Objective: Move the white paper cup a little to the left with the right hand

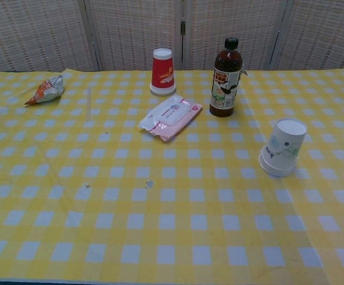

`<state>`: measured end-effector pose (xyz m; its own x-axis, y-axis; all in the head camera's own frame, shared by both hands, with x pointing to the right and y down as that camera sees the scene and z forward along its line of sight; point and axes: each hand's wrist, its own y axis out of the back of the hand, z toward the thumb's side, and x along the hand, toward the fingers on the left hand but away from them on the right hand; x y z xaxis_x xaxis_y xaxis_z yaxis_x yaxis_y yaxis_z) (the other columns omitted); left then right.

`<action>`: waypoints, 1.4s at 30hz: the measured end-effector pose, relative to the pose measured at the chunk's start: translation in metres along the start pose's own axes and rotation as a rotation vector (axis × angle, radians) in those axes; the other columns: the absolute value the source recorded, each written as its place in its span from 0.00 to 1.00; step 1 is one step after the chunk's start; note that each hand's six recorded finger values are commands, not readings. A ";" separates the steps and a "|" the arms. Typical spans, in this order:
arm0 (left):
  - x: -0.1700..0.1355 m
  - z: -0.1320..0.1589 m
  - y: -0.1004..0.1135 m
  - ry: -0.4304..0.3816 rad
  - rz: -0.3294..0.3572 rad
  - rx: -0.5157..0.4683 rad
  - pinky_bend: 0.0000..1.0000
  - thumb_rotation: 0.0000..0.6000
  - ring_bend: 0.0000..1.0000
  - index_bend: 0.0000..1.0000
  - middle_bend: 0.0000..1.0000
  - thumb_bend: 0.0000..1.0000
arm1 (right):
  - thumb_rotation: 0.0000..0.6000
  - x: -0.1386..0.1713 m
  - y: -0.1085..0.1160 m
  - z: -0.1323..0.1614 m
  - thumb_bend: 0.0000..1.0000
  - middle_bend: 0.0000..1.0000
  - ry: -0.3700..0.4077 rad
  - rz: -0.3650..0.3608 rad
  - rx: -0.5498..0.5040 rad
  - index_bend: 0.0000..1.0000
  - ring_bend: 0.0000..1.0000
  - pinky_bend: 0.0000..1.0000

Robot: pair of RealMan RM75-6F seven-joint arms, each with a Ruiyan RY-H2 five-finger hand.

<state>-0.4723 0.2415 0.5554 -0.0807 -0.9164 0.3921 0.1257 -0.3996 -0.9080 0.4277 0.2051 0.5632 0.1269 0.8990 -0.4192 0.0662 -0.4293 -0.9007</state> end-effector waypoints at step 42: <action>0.006 0.010 -0.004 -0.052 -0.044 -0.063 0.00 1.00 0.00 0.04 0.04 0.28 | 1.00 -0.036 -0.008 0.039 0.53 0.02 0.147 0.076 0.011 0.00 0.12 0.03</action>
<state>-0.4637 0.2373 0.5633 -0.0331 -0.8984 0.4379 0.0610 -0.4391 -0.8964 0.3838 0.1798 0.5813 0.2748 0.8413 -0.4656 0.0401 -0.4938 -0.8686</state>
